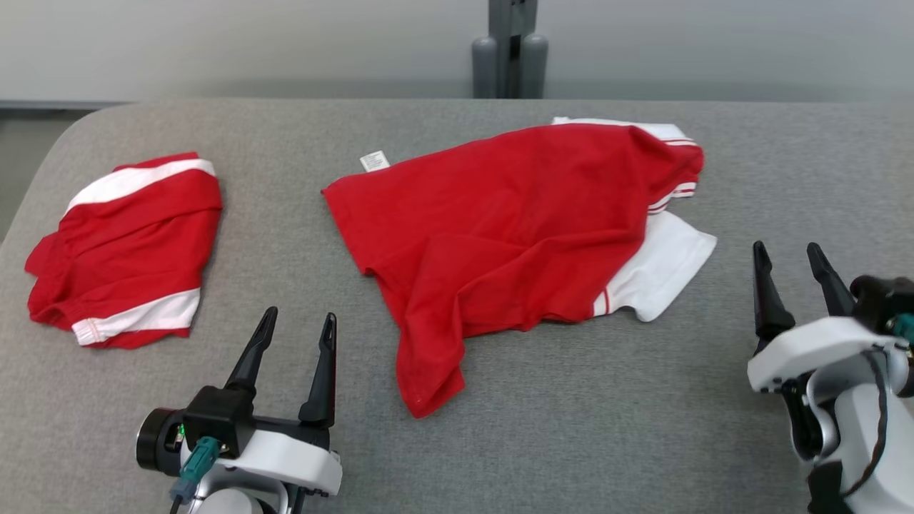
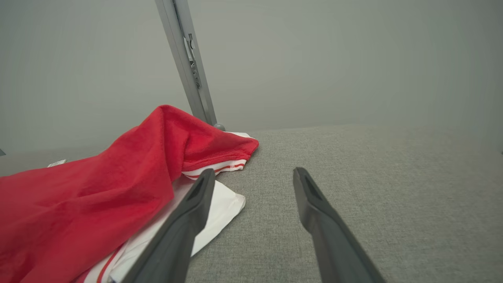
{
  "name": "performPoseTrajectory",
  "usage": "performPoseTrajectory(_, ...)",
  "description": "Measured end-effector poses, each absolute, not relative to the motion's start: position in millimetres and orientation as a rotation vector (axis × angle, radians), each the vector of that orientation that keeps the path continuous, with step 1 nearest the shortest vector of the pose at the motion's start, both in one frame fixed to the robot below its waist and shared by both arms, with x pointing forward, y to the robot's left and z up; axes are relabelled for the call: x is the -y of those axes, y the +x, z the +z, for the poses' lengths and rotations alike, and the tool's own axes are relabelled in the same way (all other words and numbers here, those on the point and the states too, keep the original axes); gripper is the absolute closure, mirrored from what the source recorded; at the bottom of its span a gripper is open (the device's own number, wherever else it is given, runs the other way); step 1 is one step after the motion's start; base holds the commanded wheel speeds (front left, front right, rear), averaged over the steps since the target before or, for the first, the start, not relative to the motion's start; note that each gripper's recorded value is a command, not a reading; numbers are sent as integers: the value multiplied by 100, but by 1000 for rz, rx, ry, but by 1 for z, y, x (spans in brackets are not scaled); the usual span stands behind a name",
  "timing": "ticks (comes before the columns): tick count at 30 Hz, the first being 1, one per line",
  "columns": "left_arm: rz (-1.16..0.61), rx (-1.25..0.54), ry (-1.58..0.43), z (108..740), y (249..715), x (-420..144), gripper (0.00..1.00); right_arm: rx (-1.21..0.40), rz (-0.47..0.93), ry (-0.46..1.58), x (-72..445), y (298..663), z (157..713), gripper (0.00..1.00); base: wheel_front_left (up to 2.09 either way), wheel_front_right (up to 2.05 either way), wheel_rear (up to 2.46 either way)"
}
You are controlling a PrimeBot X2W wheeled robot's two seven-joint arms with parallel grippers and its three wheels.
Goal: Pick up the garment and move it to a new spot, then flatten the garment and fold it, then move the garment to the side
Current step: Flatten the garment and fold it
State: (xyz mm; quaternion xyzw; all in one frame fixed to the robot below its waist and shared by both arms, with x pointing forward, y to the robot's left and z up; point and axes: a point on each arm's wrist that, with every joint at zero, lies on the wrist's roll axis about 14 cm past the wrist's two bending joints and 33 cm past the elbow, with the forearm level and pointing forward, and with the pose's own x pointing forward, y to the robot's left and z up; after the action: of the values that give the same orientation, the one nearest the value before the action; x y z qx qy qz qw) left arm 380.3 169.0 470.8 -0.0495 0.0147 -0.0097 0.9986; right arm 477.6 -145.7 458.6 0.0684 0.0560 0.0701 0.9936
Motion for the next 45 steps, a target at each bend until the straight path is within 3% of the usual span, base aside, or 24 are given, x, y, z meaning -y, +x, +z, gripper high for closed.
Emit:
performPoseTrajectory(10,11,-72,-97,458,382,-178,0,-391,139,249,127,523,406,0,0,0,0)
performPoseTrajectory(19,54,-88,-102,453,379,-188,0,-547,170,280,106,529,375,0,0,0,0)
performPoseTrajectory(20,55,-88,-102,453,379,-188,0,-553,170,286,106,530,374,11,0,0,0)
performPoseTrajectory(21,56,-88,-103,453,379,-188,0,-556,170,286,106,529,374,75,0,0,0)
performPoseTrajectory(22,58,-88,-102,454,379,-188,0,-557,173,284,106,529,374,100,0,0,0)
performPoseTrajectory(34,3,-52,-116,464,387,-170,0,-298,84,357,139,533,424,100,0,0,0)
performPoseTrajectory(45,-68,-25,-137,474,390,-145,0,-237,-68,405,196,492,429,100,0,0,0)
